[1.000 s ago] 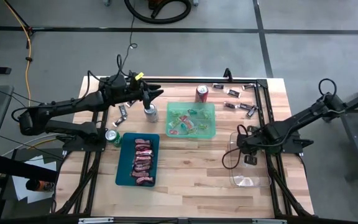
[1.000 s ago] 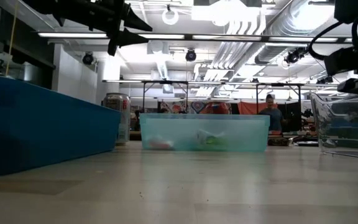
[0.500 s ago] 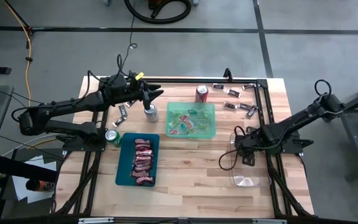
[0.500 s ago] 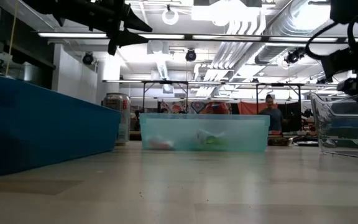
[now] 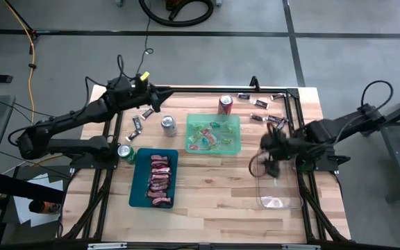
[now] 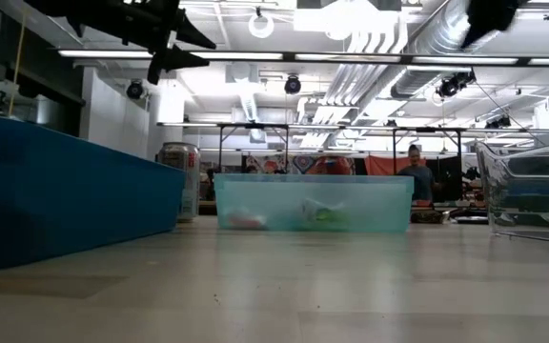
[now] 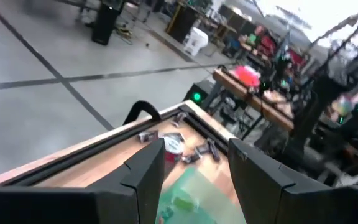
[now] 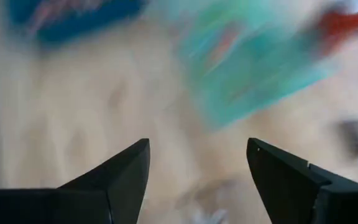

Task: Organize candy in baskets
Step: Put the white brown chocolate into the transparent bin

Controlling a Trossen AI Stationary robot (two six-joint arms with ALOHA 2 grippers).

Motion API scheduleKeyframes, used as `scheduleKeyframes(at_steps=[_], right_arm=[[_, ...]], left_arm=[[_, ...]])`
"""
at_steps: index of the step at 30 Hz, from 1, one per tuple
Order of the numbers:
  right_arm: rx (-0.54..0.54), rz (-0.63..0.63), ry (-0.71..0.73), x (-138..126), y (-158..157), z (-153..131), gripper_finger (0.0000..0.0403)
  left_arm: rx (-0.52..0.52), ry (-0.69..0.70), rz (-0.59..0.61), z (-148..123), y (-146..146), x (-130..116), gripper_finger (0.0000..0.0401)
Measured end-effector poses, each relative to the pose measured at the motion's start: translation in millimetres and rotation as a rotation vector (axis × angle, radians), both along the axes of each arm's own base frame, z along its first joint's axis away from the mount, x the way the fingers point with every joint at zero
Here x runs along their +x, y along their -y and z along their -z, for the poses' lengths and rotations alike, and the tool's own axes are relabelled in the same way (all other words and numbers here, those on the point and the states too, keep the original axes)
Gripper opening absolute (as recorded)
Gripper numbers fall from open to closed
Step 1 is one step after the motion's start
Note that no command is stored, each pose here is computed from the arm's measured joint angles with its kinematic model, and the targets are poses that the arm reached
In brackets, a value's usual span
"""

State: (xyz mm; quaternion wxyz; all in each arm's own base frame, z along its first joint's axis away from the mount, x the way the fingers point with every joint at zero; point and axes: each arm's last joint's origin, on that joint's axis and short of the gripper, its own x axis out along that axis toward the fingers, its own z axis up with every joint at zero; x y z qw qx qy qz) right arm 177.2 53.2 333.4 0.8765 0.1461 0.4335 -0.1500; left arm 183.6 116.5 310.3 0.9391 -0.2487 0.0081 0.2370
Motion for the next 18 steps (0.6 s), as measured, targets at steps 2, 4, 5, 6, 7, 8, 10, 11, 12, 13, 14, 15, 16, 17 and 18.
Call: scheduleKeyframes(at_steps=[2,4,5,6,7,8,10,11,12,13,14,15,16,17,18], right_arm=[[-0.087,0.203,0.061,8,17,-10,0.0261],[-0.105,0.355,0.061,18,39,-11,0.0261],[-0.098,0.401,0.037,22,50,-9,0.0261],[-0.085,0.424,0.003,26,63,-5,0.0261],[-0.074,0.433,-0.034,29,76,-1,0.0261],[-0.072,0.433,-0.082,32,91,5,0.0261],[-0.074,0.437,-0.183,36,125,18,0.0261],[-0.056,0.451,-0.228,37,144,26,0.0261],[-0.016,0.451,-0.272,38,162,35,0.0261],[0.038,0.436,-0.313,38,178,45,0.0261],[0.095,0.41,-0.355,37,190,54,0.0261],[0.156,0.383,-0.395,36,200,64,0.0261],[0.209,0.347,-0.434,36,207,73,0.0261],[0.241,0.303,-0.466,36,213,81,0.026],[0.245,0.264,-0.493,37,218,88,0.026]], left_arm=[[-0.03,0.025,-0.018,-1,-2,-2,0.0161],[-0.066,0.039,-0.024,-1,-5,-4,0.0161],[-0.074,0.04,-0.021,0,-6,-4,0.0161],[-0.075,0.042,-0.016,-1,-6,-4,0.0161],[-0.072,0.042,-0.014,-1,-6,-5,0.0161],[-0.063,0.037,-0.013,-1,-6,-5,0.0161],[-0.039,0.026,-0.008,-1,-6,-5,0.0161],[-0.029,0.025,-0.006,-1,-6,-5,0.0161],[-0.022,0.024,-0.005,-1,-6,-5,0.0161],[-0.021,0.023,-0.004,-1,-6,-5,0.0161],[-0.021,0.023,-0.004,-1,-6,-5,0.0161],[-0.021,0.023,-0.004,-1,-6,-5,0.0161],[-0.021,0.023,-0.004,-1,-6,-5,0.0161],[-0.021,0.023,-0.004,-1,-6,-5,0.0161],[-0.019,0.022,-0.002,-1,-6,-4,0.0161]])
